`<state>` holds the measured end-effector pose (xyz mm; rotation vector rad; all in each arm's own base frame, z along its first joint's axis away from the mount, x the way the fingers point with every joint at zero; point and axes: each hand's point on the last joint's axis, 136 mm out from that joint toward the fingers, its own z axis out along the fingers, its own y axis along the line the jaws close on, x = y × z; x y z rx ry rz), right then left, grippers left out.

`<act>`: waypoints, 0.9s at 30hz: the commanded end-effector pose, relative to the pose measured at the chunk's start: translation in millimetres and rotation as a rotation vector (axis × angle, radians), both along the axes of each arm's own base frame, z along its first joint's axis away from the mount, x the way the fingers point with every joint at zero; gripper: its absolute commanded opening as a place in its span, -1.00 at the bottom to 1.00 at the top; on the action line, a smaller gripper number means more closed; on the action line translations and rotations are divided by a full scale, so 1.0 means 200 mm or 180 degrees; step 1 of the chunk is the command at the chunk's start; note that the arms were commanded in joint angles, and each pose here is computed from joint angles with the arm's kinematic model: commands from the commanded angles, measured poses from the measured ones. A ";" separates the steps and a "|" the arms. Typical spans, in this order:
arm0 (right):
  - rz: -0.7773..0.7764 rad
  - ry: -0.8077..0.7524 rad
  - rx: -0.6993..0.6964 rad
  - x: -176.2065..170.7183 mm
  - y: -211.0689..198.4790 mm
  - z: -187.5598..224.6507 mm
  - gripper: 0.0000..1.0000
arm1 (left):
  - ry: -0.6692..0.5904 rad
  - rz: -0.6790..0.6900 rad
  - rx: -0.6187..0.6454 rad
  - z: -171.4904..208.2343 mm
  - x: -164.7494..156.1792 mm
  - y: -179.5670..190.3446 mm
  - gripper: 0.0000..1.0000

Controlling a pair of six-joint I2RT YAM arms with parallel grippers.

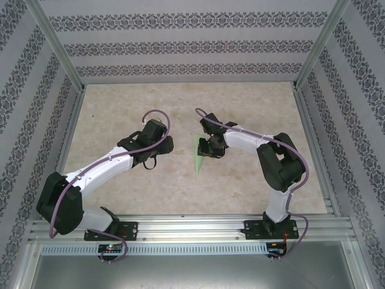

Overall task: Fold a paper plane with a square sheet of paper (fold left side to right side)
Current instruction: Turn over the paper plane at the center of the table.

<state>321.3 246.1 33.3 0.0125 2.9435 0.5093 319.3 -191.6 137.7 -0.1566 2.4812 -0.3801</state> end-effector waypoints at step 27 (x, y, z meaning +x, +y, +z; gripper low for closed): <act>0.0082 -0.0566 -0.0426 0.03 -0.43 0.39 -0.21 | -0.0051 0.0138 0.0213 0.03 0.05 0.05 0.23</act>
